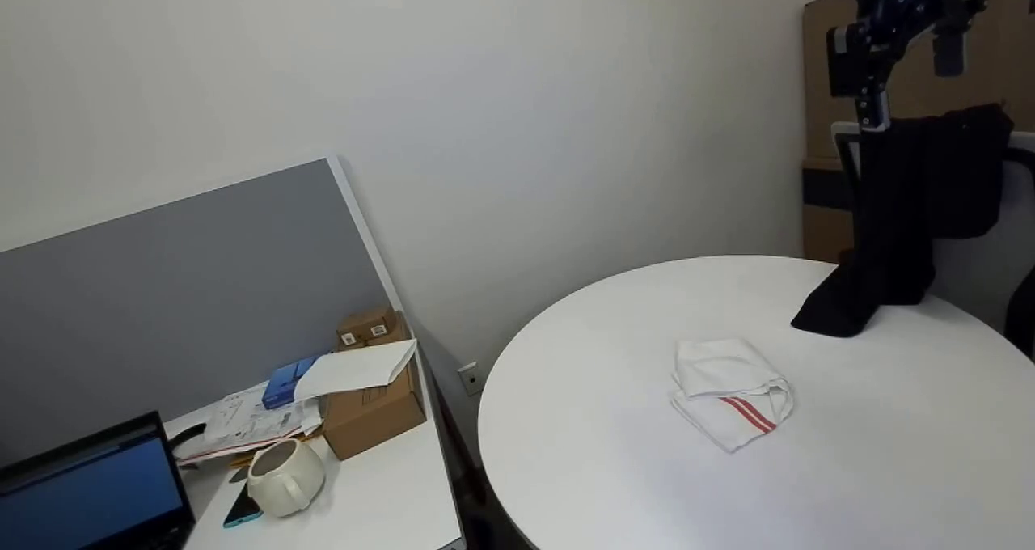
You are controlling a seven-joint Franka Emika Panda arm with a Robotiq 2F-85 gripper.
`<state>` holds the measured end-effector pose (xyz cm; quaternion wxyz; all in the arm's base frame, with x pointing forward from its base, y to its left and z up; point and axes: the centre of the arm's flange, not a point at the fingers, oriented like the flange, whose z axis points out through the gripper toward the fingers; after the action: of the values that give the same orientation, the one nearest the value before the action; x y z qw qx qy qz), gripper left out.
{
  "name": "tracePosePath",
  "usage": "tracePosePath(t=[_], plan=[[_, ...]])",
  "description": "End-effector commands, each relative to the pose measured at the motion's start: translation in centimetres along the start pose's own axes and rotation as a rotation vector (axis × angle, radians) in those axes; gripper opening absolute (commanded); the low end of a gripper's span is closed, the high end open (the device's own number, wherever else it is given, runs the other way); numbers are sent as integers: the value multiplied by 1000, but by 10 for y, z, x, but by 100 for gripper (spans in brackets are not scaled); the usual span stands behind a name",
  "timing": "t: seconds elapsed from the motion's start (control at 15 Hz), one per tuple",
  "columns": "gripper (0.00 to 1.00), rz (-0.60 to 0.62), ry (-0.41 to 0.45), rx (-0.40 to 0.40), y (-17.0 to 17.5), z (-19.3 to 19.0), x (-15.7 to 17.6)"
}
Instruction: Remove the black object from the chair and put it on the table
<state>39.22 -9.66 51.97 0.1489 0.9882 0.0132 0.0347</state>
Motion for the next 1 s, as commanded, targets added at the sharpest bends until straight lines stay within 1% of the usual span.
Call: tracePosePath(t=[0.0,0.27,0.47,0.73,0.93], plan=[[100,-25,8,-32,61,11,64],[100,-24,-7,-41,115,35,121],[100,-18,-15,-42,153,55,151],[100,-8,-3,-27,205,79,168],[100,23,5,-8,240,98,166]])
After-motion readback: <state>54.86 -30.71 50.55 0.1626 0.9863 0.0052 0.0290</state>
